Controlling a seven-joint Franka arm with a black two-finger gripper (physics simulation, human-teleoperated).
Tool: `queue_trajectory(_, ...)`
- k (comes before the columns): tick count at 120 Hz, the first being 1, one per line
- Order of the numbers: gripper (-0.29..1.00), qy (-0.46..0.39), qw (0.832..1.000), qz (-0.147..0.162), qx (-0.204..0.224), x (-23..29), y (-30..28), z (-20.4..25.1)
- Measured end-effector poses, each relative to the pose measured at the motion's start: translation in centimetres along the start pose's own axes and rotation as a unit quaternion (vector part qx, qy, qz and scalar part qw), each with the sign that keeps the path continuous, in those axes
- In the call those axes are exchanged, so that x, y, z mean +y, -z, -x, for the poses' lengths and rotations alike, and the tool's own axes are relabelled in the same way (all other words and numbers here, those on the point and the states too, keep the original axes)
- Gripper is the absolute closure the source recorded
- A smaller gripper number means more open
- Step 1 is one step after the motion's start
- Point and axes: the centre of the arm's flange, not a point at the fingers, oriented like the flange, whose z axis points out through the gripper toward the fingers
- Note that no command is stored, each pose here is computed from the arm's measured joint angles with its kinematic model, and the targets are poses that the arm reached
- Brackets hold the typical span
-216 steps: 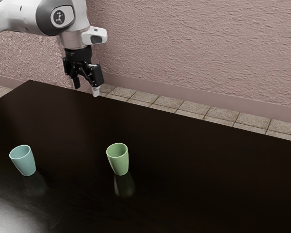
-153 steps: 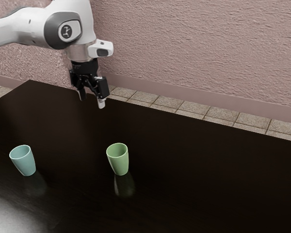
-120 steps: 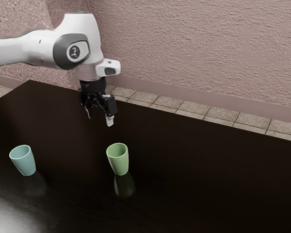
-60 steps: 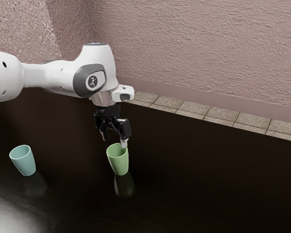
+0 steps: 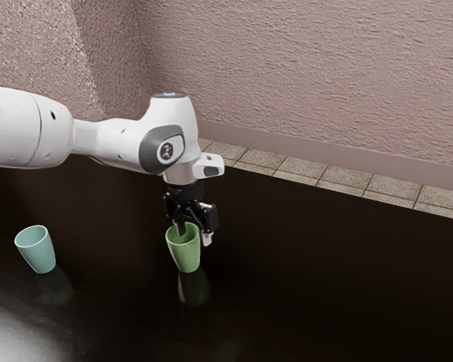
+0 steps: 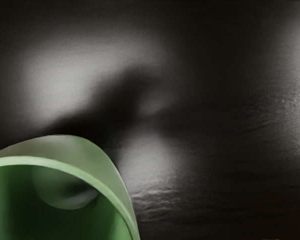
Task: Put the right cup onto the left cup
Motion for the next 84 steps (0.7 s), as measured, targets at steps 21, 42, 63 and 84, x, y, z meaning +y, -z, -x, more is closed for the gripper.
queue_trajectory(21,0.13,0.005,1.000,0.001,0.000,-0.4,-1.0,-0.7)
queue_trajectory(42,0.36,0.011,1.000,0.001,0.003,-0.6,-1.3,-0.9)
queue_trajectory(63,0.60,0.026,1.000,0.008,0.003,-1.2,-1.5,-0.9)
queue_trajectory(84,0.72,0.035,0.999,0.009,0.004,-1.3,-1.6,-0.9)
